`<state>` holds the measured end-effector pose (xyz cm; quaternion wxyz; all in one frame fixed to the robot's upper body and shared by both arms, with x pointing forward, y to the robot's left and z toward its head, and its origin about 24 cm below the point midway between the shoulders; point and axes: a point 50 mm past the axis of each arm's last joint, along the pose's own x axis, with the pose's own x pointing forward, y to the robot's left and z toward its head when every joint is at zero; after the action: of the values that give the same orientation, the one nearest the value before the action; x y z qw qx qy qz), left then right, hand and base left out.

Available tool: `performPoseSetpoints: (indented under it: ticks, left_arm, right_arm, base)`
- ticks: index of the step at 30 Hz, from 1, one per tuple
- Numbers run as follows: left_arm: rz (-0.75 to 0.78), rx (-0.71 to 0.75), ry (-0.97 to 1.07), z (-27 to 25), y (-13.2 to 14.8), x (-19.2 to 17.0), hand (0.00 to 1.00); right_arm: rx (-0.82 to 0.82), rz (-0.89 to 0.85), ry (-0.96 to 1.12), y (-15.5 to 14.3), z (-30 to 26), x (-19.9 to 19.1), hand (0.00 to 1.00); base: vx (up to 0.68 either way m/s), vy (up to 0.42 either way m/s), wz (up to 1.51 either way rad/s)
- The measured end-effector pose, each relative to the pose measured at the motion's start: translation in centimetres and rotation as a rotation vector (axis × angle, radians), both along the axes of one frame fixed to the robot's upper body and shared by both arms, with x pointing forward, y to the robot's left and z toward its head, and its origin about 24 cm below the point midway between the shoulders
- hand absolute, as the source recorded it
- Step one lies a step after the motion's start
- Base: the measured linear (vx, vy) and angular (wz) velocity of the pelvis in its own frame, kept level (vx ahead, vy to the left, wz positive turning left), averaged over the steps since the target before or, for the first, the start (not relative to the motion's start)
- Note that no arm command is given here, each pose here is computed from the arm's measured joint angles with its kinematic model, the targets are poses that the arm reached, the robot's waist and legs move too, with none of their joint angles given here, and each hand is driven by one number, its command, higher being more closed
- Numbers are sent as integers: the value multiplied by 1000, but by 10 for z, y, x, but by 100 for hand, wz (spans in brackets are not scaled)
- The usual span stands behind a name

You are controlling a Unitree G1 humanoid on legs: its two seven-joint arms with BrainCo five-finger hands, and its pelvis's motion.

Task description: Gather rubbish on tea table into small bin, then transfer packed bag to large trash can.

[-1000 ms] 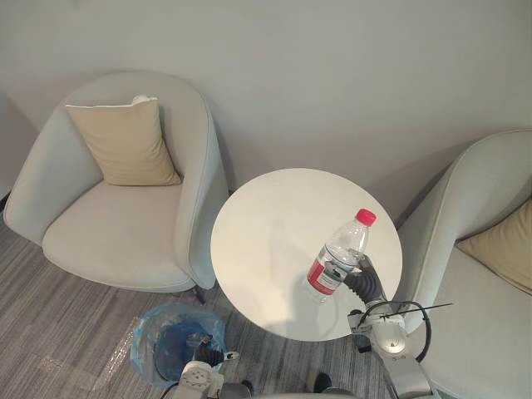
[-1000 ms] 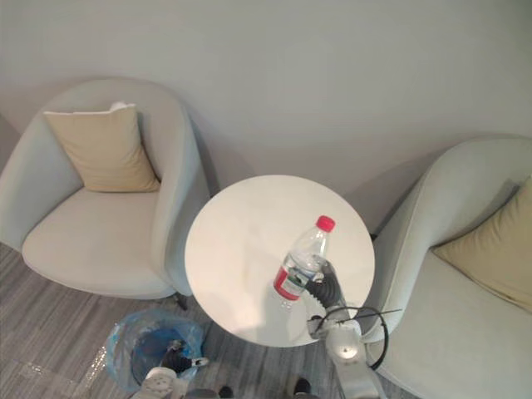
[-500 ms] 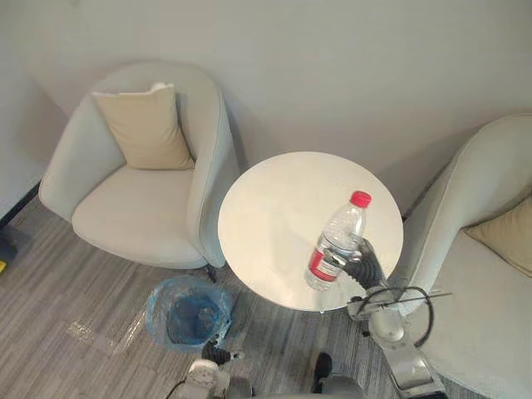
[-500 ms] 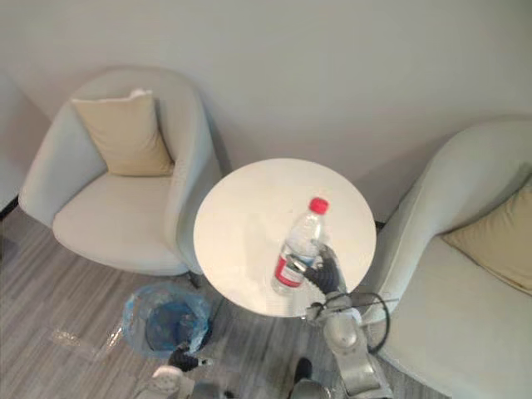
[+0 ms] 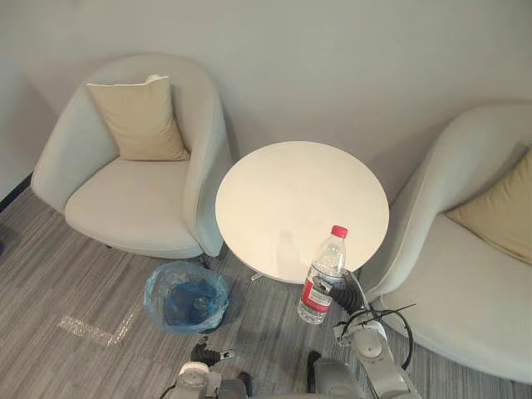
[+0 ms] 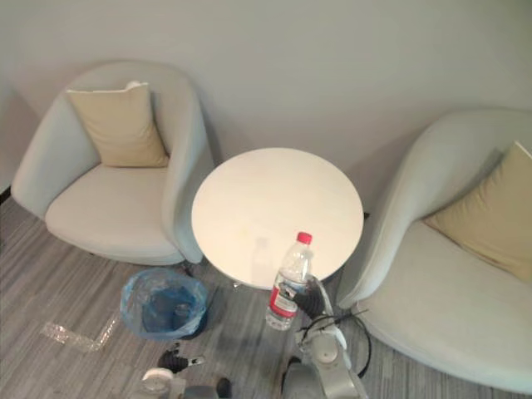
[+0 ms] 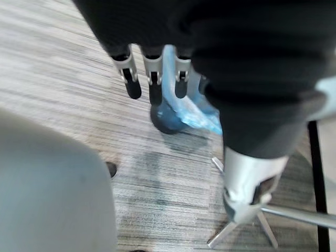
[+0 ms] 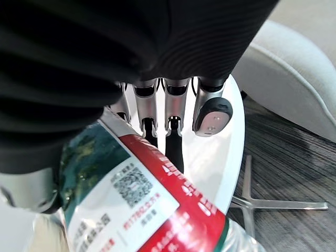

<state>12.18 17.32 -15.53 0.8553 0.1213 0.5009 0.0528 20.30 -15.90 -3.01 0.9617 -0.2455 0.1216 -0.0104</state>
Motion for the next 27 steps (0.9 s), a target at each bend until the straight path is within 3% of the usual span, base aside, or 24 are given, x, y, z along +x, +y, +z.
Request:
performPoseSetpoints:
  ticks: [17, 27]
  left_arm:
    - [-88, 29, -4, 2, -1, 4, 0]
    - [-122, 68, 8, 1, 7, 1, 0]
  right_arm:
    - [23, -119, 12, -15, -5, -4, 100]
    - [13, -75, 50, -8, -11, -8, 100]
  base:
    - [30, -1, 57]
    - [10, 93, 32]
